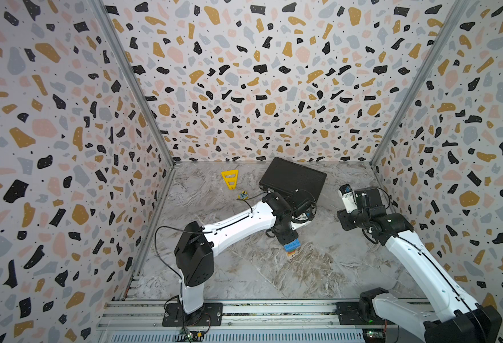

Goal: Assemble an ice cream with lego
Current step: Assemble the lego brick with the lego brick.

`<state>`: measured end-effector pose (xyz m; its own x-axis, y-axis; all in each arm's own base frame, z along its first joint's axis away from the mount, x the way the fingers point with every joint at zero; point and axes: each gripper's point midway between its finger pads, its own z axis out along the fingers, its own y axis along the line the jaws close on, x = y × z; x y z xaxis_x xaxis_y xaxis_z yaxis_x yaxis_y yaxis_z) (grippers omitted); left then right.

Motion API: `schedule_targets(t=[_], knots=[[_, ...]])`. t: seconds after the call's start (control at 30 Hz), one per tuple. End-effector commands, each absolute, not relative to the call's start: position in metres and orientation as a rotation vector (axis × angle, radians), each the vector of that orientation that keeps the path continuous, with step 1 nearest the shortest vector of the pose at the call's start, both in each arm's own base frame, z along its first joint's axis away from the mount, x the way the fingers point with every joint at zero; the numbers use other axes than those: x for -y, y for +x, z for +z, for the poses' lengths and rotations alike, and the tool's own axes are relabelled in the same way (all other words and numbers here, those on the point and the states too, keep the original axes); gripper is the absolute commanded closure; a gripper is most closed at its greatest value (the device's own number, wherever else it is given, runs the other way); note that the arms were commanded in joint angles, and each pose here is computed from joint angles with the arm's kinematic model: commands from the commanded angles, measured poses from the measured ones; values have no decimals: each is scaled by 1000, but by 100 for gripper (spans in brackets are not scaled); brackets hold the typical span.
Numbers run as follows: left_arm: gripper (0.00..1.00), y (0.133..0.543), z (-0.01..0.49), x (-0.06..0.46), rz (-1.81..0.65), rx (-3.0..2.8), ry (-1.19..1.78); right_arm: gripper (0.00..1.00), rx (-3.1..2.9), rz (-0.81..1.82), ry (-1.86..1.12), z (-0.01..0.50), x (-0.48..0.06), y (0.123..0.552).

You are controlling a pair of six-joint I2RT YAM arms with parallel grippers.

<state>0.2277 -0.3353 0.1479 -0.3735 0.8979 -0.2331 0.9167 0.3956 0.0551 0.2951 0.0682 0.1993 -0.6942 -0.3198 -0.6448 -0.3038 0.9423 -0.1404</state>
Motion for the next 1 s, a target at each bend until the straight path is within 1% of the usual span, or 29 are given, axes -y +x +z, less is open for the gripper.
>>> schedule_targets(t=[0.0, 0.37, 0.97], knots=[[81, 226, 146, 339, -116, -2459, 1599, 48, -2392, -18, -402, 202, -64, 295], [81, 217, 128, 360, -149, -2485, 1626, 48, -2406, -2, -352, 198, -55, 298], [81, 217, 116, 367, -178, -2461, 1648, 48, -2415, 29, -352, 194, -58, 299]])
